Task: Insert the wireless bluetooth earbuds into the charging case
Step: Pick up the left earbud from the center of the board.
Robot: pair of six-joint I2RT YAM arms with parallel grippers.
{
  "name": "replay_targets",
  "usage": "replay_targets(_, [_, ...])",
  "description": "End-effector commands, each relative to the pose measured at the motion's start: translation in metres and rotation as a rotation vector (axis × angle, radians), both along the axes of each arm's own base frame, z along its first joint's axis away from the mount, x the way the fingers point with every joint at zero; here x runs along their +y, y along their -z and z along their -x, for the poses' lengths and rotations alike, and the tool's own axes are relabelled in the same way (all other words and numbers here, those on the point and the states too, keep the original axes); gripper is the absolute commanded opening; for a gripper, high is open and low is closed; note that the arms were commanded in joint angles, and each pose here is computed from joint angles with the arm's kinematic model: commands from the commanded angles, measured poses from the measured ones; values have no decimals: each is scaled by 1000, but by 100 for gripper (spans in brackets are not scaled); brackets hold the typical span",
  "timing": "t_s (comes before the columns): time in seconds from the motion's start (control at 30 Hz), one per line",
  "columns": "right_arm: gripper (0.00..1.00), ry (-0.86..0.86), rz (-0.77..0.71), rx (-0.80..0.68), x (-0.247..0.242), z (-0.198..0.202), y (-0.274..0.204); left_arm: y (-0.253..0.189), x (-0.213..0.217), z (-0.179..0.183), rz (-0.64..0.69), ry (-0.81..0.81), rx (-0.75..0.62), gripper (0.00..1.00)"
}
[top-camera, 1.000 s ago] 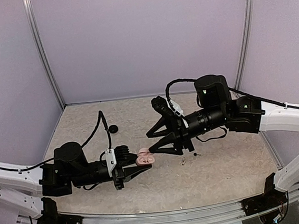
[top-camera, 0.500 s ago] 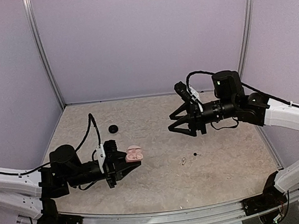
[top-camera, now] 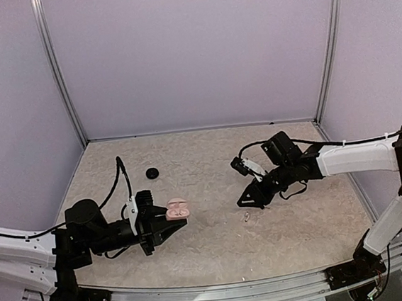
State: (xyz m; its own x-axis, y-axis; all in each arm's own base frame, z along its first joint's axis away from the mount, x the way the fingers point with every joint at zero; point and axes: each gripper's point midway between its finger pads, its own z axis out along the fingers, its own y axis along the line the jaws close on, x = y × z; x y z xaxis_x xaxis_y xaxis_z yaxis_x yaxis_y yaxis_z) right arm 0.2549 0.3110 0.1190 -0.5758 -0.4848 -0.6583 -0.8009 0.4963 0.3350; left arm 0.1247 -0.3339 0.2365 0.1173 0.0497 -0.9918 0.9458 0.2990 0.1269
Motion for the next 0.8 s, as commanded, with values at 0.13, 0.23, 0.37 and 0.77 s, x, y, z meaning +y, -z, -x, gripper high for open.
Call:
replay_targets(0.13, [32, 55, 137, 76, -12, -10, 53, -1, -3, 0, 13, -5, -10, 9])
replay_targets(0.23, [30, 61, 178, 84, -16, -12, 62, -1, -5, 1, 6, -1, -14, 9])
replay_targets(0.37, [30, 61, 207, 86, -20, -12, 67, 0, -5, 1, 3, -2, -14, 9])
replay_targets(0.77, [32, 66, 249, 86, -19, -19, 77, 1, -5, 1, -4, -4, -21, 9])
